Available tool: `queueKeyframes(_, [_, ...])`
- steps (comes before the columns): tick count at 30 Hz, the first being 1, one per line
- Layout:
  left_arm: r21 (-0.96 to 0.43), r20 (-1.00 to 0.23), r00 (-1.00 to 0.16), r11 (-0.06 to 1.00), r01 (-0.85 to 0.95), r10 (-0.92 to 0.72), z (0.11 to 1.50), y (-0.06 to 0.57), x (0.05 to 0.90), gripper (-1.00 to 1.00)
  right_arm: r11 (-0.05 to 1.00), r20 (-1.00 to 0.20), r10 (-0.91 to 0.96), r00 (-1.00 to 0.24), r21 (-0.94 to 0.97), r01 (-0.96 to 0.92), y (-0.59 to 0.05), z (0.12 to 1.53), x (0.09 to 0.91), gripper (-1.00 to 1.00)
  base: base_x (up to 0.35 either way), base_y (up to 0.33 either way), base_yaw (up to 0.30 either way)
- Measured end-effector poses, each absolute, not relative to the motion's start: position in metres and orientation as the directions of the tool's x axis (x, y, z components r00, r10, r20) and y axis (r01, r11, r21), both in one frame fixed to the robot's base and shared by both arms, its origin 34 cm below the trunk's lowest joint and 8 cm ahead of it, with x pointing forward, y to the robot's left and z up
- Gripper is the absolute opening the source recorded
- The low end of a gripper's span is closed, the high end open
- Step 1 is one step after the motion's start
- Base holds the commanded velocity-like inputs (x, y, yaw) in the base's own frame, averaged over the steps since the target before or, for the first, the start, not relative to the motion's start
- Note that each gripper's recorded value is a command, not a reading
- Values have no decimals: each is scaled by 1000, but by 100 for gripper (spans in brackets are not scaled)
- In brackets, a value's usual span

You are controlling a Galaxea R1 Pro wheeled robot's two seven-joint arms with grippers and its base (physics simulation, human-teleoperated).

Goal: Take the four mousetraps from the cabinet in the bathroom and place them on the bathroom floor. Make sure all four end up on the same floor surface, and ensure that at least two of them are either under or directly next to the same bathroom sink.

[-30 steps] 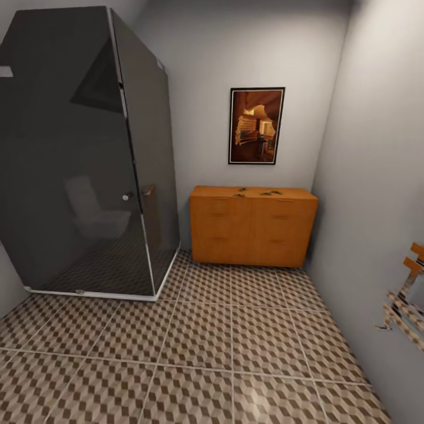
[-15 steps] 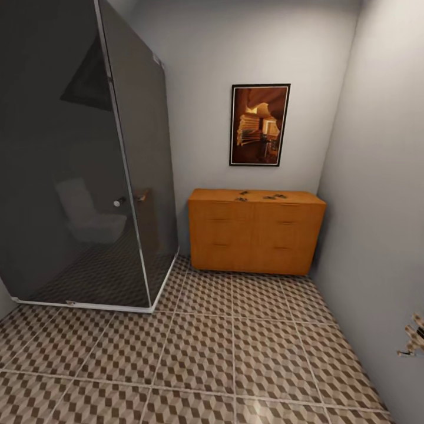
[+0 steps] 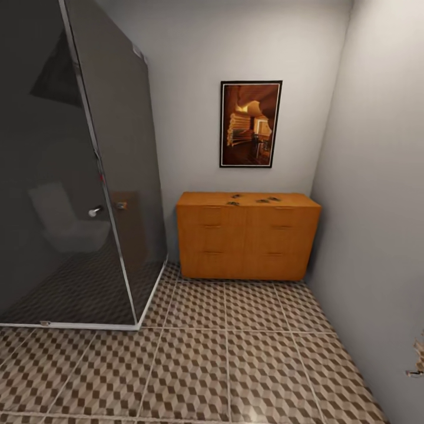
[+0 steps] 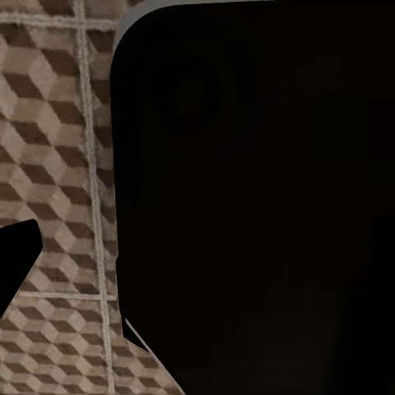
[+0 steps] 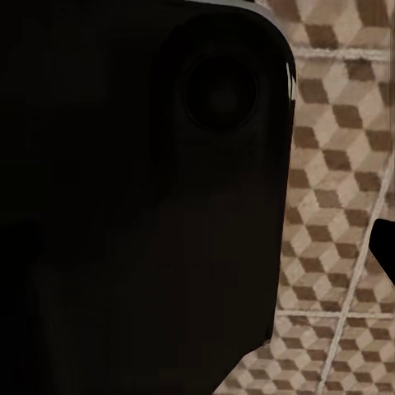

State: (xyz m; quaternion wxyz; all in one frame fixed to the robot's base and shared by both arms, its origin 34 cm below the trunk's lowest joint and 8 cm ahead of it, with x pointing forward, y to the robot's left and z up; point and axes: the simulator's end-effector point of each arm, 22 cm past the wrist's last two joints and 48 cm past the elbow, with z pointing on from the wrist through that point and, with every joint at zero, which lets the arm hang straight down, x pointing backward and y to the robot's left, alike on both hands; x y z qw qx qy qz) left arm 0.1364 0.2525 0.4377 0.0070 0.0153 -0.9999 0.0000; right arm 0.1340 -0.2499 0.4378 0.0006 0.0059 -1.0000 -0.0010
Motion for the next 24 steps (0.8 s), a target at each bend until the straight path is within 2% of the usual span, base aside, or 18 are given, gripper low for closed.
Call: queueKeyframes(24, [1,14,-999,1000,-31,-31,438,253,136,100,1000,3,-12,-1000,2,-12,-250,438,133,100,320,0,-8])
